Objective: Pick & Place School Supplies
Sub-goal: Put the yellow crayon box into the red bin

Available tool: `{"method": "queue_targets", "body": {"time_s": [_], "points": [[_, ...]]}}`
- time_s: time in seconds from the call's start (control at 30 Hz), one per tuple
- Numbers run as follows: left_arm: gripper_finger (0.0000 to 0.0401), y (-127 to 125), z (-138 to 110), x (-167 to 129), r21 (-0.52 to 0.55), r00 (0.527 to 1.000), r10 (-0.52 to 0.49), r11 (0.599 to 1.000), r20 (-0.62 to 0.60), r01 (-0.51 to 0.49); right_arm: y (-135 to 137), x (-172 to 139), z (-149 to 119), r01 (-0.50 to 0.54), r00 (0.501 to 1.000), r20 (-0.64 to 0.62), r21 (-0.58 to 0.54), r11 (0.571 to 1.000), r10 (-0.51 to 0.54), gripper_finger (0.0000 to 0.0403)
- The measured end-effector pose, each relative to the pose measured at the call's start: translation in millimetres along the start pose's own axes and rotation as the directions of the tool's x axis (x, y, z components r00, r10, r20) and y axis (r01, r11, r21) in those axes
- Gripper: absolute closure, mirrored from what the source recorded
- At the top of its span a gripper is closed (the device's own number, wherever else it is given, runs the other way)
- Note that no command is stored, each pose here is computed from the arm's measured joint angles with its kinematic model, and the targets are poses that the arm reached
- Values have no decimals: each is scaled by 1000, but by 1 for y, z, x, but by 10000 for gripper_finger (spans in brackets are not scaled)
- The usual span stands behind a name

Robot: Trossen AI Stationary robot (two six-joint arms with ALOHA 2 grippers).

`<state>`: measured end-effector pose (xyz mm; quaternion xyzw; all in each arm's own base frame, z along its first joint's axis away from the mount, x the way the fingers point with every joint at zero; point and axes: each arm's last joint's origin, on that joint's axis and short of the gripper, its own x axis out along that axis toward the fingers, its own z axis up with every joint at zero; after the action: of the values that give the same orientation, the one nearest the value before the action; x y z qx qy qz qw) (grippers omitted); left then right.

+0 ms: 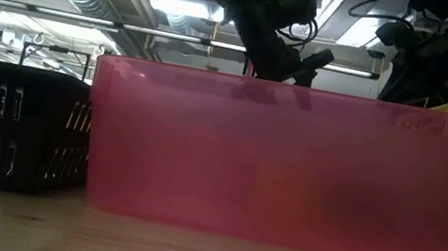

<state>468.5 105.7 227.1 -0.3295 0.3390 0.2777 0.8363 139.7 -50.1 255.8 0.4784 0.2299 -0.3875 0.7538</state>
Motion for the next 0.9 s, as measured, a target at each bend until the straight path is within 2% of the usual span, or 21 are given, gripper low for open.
{"method": "queue_targets", "body": {"time_s": [0.13,0.27,0.47,0.67,0.9], "points": [[191,0,0,1,15,1000,-21,1000,-16,21,0,0,0,-2,1000,1,0,1000,2,362],[224,1,0,2,20,1000,-19,1000,-17,20,0,-1,0,-12,1000,7,3,1000,12,362],[301,-1,2,2,17,998,-55,998,-12,55,0,-1,0,-12,1000,7,2,1000,12,362],[390,3,5,3,6,999,-50,999,-8,50,1,-1,0,-20,1000,-7,2,1000,20,362],[399,8,9,3,8,999,-40,999,-6,40,1,-3,0,-39,999,-9,4,999,39,362]]}}
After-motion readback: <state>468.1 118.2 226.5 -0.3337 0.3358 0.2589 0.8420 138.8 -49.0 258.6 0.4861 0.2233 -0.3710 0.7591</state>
